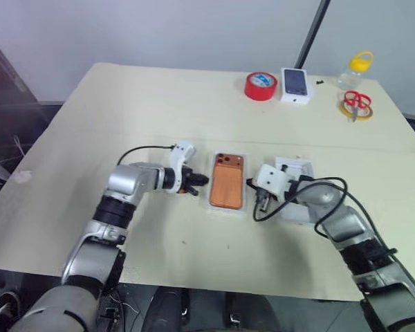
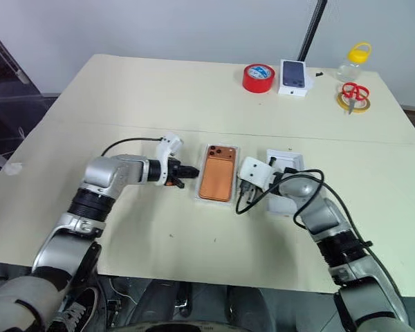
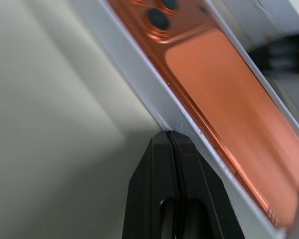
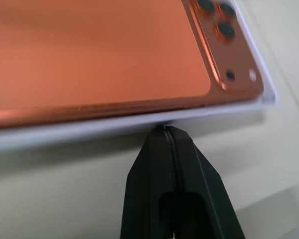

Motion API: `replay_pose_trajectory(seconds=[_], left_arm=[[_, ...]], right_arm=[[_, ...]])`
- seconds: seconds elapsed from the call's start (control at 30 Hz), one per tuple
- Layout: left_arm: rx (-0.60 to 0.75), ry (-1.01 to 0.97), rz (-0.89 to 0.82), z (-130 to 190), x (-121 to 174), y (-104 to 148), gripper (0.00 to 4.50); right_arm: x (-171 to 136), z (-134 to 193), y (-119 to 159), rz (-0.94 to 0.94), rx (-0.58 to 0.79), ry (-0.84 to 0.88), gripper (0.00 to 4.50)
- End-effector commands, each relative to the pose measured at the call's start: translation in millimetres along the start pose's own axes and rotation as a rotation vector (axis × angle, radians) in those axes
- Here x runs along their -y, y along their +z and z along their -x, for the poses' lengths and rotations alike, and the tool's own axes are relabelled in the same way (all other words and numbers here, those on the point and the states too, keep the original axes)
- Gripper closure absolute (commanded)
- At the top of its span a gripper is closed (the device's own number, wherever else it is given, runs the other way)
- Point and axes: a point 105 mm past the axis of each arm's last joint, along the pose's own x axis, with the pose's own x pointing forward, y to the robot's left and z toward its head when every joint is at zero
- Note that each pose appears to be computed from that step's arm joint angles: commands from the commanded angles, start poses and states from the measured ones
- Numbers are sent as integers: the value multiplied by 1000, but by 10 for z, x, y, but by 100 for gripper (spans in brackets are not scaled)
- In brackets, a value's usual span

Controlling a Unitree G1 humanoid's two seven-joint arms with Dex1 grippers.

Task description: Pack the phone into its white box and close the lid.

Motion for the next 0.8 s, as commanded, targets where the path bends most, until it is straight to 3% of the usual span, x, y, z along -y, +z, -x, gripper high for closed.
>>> replay_pose_trajectory(seconds=[0.03,0.3,0.8], left_arm=[[31,-212,-104,-324,612,236,448],[27,-294,-129,-659,905,239,448],[50,-210,-129,-556,634,230,448]], right_arm=[[-62,161,76,25,29,28,450],[-93,550,-260,-19,-87,11,450],[-9,660,-306,-10,-108,-28,450]])
